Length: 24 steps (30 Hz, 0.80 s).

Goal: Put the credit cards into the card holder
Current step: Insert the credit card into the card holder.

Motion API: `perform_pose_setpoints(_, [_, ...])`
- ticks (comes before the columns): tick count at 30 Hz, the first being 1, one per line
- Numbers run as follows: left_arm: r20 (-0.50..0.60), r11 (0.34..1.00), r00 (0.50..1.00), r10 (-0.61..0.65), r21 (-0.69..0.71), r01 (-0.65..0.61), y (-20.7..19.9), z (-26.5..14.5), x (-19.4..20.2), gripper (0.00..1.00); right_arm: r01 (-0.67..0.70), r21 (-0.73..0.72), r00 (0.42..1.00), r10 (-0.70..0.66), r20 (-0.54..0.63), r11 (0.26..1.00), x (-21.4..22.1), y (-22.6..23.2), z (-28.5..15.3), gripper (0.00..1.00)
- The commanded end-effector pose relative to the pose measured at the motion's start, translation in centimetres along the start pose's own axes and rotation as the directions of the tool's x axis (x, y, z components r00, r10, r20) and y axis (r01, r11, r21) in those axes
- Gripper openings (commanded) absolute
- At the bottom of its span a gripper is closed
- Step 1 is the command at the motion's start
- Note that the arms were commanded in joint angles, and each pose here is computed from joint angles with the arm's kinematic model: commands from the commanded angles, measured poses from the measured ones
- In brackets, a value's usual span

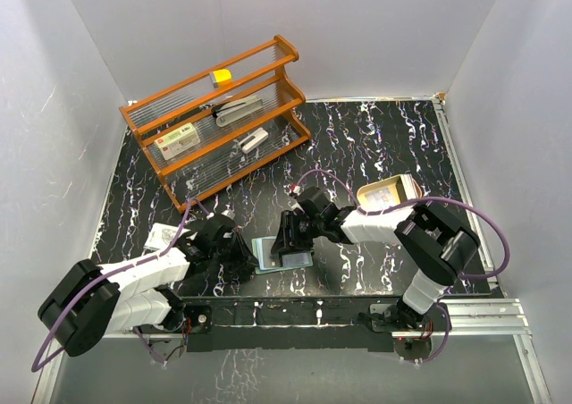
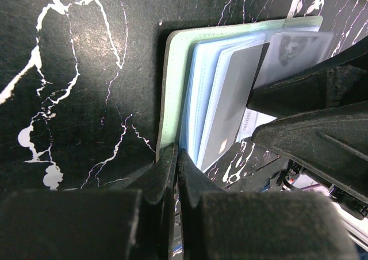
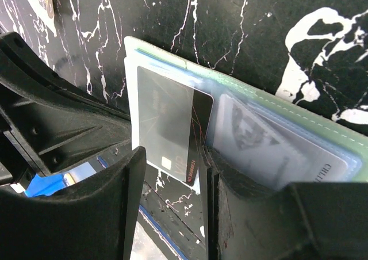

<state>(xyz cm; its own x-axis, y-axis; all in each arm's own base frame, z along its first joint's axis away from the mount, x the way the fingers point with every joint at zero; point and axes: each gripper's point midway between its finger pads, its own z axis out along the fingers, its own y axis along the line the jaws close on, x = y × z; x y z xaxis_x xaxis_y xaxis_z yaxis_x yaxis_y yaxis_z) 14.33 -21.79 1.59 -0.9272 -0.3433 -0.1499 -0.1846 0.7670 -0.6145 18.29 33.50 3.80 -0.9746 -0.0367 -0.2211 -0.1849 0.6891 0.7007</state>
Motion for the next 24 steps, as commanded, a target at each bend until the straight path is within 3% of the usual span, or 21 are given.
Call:
perform_pose_setpoints(1, [-0.047, 0.999, 0.999, 0.002, -0.036, -0.004, 1.2, 0.0, 1.1, 0.00, 0.052, -0.053, 0.998, -0.051, 0.020, 0.997, -0.6, 1.6, 0.6, 0.40])
perform_pose_setpoints(17, [-0.030, 0.999, 0.999, 0.010, -0.052, -0.012, 1.2, -0.3, 0.8, 0.01, 0.219, 0.031, 0.975, -0.220, 0.033, 0.975, -2.0, 1.6, -0.4, 0.38])
perform_pose_setpoints(24, [0.024, 0.999, 0.999, 0.022, -0.041, -0.021, 0.5, -1.3, -0.2, 0.23, 0.330, 0.157, 0.938, -0.342, 0.061, 0.931, -4.4, 1.4, -2.2, 0.40])
